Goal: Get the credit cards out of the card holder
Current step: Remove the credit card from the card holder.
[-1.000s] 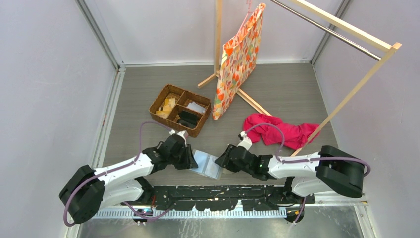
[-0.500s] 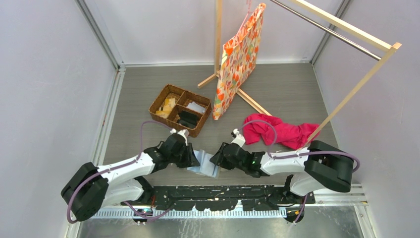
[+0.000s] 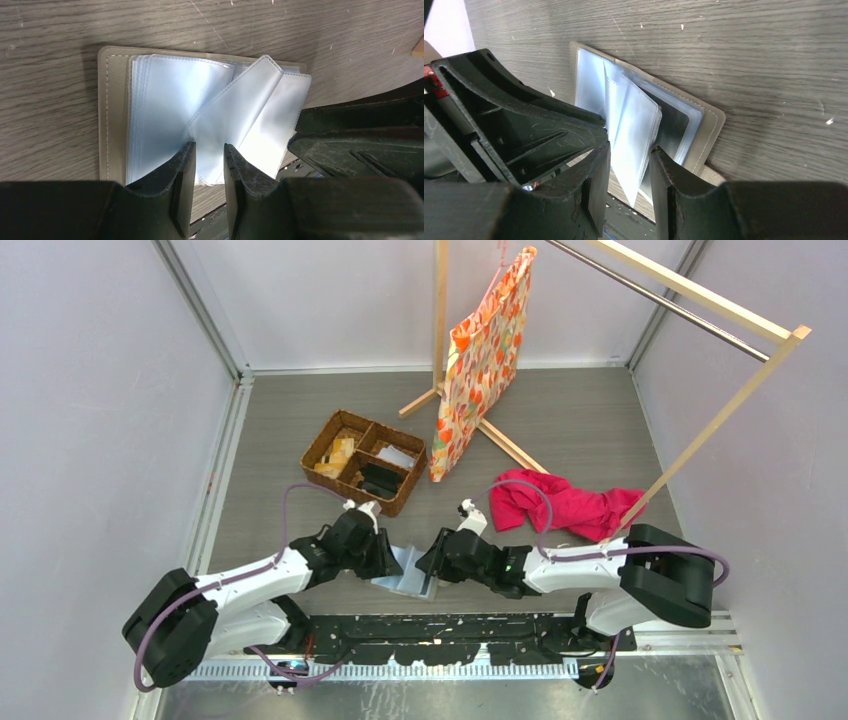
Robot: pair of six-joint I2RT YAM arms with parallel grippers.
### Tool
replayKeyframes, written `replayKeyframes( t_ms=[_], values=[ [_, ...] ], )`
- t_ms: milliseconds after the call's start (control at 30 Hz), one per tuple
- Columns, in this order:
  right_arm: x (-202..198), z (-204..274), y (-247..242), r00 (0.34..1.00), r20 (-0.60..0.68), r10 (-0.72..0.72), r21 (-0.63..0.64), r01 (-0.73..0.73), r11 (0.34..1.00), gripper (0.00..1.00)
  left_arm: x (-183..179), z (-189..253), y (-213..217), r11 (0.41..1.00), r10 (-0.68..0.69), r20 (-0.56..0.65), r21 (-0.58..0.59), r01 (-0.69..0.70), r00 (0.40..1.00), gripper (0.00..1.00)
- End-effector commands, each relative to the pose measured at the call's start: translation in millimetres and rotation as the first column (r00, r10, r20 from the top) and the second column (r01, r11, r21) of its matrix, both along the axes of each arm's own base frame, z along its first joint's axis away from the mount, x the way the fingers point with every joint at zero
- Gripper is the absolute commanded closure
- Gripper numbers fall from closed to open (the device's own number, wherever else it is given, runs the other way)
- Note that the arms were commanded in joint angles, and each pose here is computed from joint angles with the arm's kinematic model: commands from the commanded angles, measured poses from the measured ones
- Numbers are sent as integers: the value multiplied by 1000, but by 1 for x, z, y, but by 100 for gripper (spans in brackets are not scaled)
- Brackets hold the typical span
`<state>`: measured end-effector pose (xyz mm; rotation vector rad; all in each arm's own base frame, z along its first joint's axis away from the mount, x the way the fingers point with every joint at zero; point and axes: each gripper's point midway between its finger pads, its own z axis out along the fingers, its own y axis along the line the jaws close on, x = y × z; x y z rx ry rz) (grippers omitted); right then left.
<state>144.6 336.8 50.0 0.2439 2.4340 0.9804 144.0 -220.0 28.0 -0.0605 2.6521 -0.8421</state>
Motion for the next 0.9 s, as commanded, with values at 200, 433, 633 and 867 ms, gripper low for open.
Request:
replayKeyframes(
  t_ms=[200, 433, 633, 867],
  values=[
    [2, 34, 25, 998, 48, 46, 71, -49, 996, 61, -3, 16, 20, 998, 18, 33, 66, -20, 999, 71],
    [3, 30, 32, 998, 38, 51, 71, -54, 996, 61, -1, 40, 30, 997, 37, 94, 71, -44, 995, 70],
    [11, 9, 0, 997, 10, -80, -40, 80, 996, 60, -2, 31, 25, 997, 23, 65, 68, -27, 998, 70],
    [10, 15, -6, 996, 23, -88, -17, 88, 996, 59, 6, 25, 9, 999, 1, 65, 39, -4, 998, 70]
  ],
)
